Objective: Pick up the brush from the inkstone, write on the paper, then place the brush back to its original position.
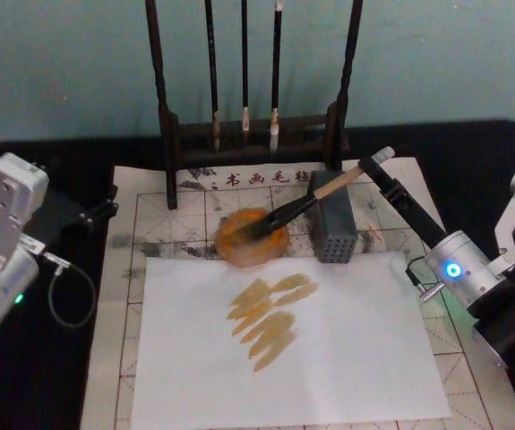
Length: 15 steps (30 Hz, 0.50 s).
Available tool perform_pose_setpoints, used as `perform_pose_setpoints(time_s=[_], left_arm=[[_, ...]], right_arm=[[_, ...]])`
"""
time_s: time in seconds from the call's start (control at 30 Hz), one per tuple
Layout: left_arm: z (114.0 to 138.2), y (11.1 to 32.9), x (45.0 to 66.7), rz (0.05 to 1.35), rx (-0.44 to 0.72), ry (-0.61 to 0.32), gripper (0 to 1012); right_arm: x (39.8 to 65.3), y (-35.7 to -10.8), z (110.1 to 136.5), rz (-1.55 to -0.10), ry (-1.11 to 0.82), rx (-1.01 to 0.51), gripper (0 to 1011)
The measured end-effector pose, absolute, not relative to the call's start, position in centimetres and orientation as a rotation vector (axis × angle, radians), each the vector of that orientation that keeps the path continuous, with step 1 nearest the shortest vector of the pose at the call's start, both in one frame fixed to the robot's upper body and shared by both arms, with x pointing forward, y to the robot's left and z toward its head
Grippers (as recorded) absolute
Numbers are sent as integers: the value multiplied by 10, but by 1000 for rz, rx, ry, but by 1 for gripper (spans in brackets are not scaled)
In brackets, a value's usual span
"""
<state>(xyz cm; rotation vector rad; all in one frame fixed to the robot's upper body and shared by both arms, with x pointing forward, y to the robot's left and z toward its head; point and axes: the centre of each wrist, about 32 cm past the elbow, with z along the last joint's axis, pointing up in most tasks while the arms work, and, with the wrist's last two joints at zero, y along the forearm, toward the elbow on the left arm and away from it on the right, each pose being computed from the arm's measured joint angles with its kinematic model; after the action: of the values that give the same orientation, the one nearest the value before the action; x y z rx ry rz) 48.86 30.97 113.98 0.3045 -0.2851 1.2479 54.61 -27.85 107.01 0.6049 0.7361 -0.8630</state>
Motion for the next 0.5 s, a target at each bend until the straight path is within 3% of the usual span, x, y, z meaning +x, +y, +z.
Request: perform_pose_setpoints(time_s=[0.5], left_arm=[[1140, 310, 489, 1248, 304, -285, 1001]], right_arm=[[546, -278, 1070, -863, 736, 605, 174]])
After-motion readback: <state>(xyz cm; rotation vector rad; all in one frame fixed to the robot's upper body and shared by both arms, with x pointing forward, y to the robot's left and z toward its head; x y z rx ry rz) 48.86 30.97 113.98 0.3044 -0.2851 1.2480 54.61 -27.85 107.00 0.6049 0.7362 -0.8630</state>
